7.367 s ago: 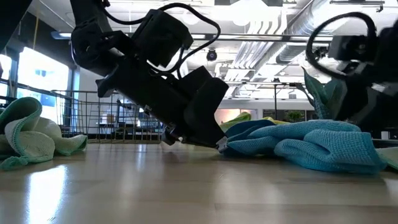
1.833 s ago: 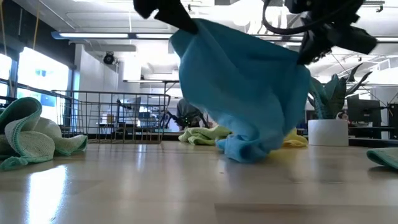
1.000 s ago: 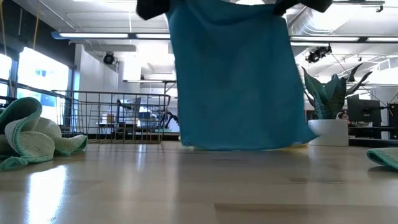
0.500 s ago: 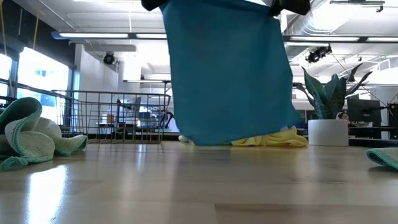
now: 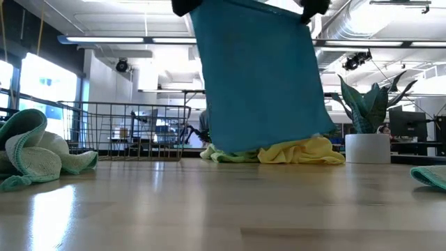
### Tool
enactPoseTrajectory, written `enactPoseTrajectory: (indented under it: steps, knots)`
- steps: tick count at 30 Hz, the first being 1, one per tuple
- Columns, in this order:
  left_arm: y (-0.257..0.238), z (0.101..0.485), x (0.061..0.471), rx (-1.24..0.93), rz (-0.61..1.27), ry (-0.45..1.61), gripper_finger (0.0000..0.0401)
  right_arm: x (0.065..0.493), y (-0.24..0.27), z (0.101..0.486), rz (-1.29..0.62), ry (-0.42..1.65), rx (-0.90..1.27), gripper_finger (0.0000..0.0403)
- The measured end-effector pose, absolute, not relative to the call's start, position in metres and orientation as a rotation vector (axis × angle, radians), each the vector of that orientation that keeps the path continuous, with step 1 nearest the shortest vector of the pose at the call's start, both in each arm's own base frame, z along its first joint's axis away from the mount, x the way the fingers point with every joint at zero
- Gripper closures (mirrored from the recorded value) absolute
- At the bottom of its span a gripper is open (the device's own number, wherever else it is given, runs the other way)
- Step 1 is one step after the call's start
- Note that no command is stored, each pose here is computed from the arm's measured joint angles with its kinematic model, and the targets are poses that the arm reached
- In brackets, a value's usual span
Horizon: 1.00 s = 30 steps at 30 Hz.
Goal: Fold microfiber towels
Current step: Fold the right blue towel
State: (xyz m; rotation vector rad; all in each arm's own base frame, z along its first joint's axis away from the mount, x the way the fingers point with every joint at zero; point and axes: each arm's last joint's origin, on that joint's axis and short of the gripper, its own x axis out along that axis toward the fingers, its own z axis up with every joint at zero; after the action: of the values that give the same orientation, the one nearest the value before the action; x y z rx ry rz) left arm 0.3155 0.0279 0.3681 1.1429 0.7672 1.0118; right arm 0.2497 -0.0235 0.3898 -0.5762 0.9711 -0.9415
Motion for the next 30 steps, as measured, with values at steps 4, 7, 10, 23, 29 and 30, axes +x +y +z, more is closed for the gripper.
enactPoseTrajectory:
  steps: [4,7,10,23,29,30]
  knots:
    - [0.029,0.369,0.314,1.133,1.038,0.784,0.0401,0.255,-0.029,0.39,-0.869,0.952,-0.487,0.0403]
    - [0.029,0.369,0.314,1.129,1.047,0.791,0.0401,0.255,-0.032,0.387,-0.778,0.976,-0.395,0.0403]
    - [0.028,0.369,0.314,1.129,1.048,0.792,0.0401,0.256,-0.033,0.386,-0.702,0.991,-0.354,0.0403]
    - [0.039,0.362,0.313,1.097,1.06,0.826,0.0401,0.253,-0.062,0.399,-0.551,0.88,-0.223,0.0403]
    - [0.039,0.352,0.312,1.086,1.021,0.868,0.0401,0.251,-0.056,0.396,-0.367,0.906,-0.152,0.0403]
    - [0.038,0.35,0.312,1.079,1.008,0.866,0.0401,0.251,-0.055,0.395,-0.324,0.916,-0.128,0.0403]
